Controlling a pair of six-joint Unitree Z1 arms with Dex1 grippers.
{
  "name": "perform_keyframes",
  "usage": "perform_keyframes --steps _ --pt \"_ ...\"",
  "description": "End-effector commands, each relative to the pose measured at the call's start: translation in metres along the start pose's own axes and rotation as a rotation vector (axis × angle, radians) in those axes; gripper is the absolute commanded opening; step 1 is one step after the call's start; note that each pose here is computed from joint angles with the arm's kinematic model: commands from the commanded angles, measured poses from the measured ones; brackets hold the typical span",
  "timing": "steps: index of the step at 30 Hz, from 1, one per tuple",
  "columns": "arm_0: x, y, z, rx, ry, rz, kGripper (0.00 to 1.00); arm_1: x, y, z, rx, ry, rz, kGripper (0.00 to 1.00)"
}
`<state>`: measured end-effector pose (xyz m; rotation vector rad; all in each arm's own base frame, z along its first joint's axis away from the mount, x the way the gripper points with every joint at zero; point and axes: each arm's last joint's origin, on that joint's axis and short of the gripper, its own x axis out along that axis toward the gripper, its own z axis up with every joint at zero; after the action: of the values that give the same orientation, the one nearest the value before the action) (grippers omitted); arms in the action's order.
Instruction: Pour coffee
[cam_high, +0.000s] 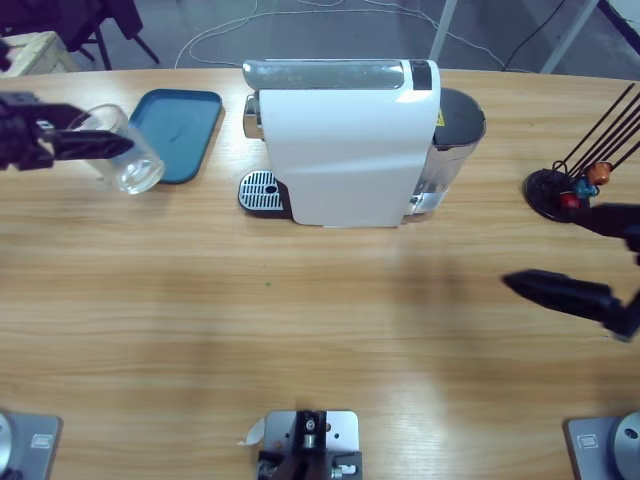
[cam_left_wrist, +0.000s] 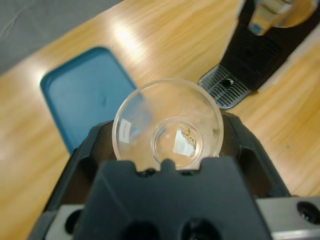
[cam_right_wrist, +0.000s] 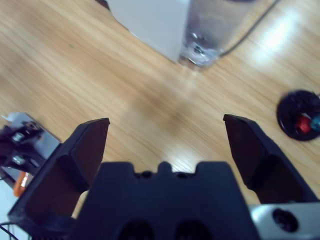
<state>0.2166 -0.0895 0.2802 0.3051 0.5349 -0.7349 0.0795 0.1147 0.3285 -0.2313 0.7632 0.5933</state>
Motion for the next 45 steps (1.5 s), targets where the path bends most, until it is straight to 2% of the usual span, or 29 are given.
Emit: perform_keyframes --steps 1,4,10,14,20,29,32,40,45 --pt "0.056 0.010 -0.006 0.249 0.093 -0.168 0.000 -0.017 -0.024 -0.022 0.042 -0.020 -0.067 1.000" --pt "0.071 0.011 -0.008 0.316 0.064 -0.256 0.000 -0.017 -0.024 -0.022 0.041 -0.015 -0.071 1.000" --pt "0.100 0.015 -0.011 0.435 0.010 -0.344 0.000 -0.019 -0.024 -0.018 0.039 0.016 -0.076 1.000" --pt "0.116 0.015 -0.015 0.454 -0.036 -0.383 0.000 -0.024 -0.028 -0.018 0.049 0.031 -0.092 1.000" --pt "0.128 0.018 -0.003 0.448 -0.093 -0.390 0.000 -0.023 -0.028 -0.017 0.051 0.035 -0.091 1.000" --pt "0.163 -0.002 -0.002 0.438 -0.082 -0.457 0.000 -0.024 -0.029 -0.018 0.051 0.034 -0.093 1.000" --pt "0.168 -0.010 -0.003 0.442 -0.079 -0.476 0.000 -0.024 -0.029 -0.018 0.051 0.033 -0.094 1.000" --pt "0.173 -0.015 0.009 0.443 -0.098 -0.476 0.000 -0.024 -0.029 -0.019 0.052 0.029 -0.094 1.000" --pt "0.176 -0.018 0.007 0.440 -0.089 -0.486 0.000 -0.024 -0.029 -0.019 0.053 0.028 -0.094 1.000"
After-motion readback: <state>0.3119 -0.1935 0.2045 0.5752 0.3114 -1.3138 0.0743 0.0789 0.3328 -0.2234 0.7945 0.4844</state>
